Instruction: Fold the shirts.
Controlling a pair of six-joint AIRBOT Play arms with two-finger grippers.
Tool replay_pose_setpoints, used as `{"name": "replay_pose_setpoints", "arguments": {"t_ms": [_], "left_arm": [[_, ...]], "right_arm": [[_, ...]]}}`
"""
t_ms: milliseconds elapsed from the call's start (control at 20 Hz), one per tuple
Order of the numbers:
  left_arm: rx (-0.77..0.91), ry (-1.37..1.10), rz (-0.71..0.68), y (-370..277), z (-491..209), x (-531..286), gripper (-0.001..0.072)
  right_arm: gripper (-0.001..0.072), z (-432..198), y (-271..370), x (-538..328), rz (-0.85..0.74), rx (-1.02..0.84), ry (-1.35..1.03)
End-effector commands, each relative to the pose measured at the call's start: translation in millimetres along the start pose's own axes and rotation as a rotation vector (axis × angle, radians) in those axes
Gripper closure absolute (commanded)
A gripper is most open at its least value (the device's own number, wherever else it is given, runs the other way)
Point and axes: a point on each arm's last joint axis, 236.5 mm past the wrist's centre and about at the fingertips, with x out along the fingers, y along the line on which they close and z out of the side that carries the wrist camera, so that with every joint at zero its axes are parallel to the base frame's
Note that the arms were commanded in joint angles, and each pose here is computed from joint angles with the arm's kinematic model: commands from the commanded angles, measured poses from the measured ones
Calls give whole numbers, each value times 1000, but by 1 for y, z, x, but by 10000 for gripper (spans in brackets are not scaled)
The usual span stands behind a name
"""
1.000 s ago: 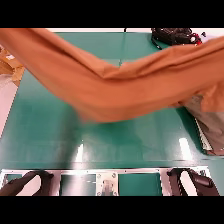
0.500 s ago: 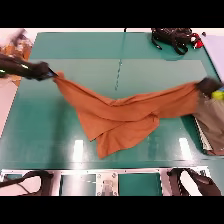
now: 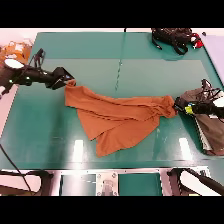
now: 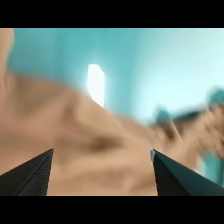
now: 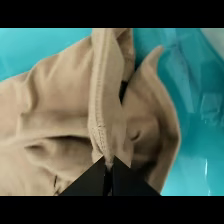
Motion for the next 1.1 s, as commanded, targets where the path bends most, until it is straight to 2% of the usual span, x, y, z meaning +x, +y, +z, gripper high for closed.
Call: {"name": "replay_pose_setpoints", "arguments": {"t_ms": [0,100,250,350,600,700,950,1000,1050], "left_arm": [[-150,266,52,9,-61,-36,2],[-182,376,235,37,-103,-56,2],[-203,375,316,48,-165,-65,2],[-263,334,308,52,-211,-52,1],[-392,261,167,46,-294,25,2],[-424,168,146,45,-295,47,2],[-378,-8,115,29,-270,69,18],[-367,-17,114,27,-270,71,221],[-357,-15,114,25,-271,72,308]], "right_arm": [[698,14,0,2,-3,-11,-24],[697,14,0,2,-4,-12,-25],[697,14,0,2,-6,-14,-24],[698,14,0,2,-6,-13,-26],[698,16,0,2,-2,-10,-32],[697,16,1,2,-1,-9,-33],[698,16,1,2,-1,-9,-33],[698,16,1,2,-2,-9,-34],[697,17,0,2,-2,-9,-37]]}}
